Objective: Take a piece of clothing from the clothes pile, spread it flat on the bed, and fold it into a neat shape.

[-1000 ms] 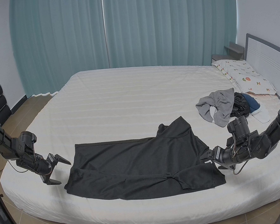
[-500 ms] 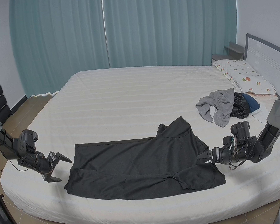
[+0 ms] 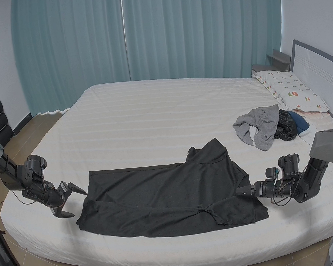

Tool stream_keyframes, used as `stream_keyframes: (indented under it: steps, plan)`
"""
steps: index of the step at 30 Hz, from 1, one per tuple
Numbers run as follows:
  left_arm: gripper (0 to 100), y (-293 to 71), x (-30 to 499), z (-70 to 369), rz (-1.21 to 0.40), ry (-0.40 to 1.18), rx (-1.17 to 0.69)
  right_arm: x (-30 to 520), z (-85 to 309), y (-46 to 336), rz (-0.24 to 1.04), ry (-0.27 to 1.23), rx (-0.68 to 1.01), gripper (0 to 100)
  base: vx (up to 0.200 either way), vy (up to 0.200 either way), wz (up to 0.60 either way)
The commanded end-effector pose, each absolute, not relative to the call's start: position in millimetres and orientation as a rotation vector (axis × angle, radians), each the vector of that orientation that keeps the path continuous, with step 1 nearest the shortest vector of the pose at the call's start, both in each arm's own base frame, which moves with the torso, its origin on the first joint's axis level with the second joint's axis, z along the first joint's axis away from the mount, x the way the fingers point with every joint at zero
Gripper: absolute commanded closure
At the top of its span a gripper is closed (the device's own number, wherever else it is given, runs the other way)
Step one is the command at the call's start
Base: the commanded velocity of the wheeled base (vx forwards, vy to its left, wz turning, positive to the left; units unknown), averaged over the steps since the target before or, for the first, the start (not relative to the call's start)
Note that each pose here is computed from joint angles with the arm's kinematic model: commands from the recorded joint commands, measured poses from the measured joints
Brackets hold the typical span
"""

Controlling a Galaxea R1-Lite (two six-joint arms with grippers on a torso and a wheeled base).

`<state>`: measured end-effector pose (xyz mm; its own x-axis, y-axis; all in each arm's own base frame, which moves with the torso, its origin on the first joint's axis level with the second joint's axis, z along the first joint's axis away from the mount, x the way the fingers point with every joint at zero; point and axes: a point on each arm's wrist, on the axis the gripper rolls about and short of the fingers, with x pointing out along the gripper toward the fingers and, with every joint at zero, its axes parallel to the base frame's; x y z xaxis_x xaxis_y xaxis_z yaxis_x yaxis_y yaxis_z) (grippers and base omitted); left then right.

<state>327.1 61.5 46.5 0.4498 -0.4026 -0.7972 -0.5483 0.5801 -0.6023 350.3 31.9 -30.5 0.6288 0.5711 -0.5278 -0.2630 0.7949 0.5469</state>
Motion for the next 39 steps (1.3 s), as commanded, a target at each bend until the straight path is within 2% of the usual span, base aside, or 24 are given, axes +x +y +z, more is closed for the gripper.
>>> stream_keyframes:
  steps: [1,9,10,24,30,39]
  plan:
    - [0,60.7,325.4,44.8,0.111,1.156,-1.005,342.1,-43.6,28.2,0.527,0.769,0.479,0,0.0,0.0,0.0]
    - [0,60.8,325.7,45.0,0.11,1.153,-1.006,339.8,-45.0,27.7,0.537,0.757,0.479,0,0.0,0.0,0.0]
    - [0,60.8,325.8,45.0,0.108,1.152,-1.005,339.1,-45.4,27.7,0.536,0.76,0.48,100,0.0,0.0,0.0]
    - [0,59.6,326.4,48.1,0.11,1.142,-0.994,332.8,-36.1,21.2,0.548,0.72,0.483,100,0.0,0.0,0.0]
    - [0,46.5,336.3,45.4,0.155,1.105,-0.898,322.6,-26.4,21.7,0.577,0.657,0.471,100,0.0,0.0,0.0]
    - [0,30.0,354.9,36.8,0.123,1.052,-0.833,319.4,-26.0,22.6,0.576,0.652,0.487,100,0.0,0.0,0.0]
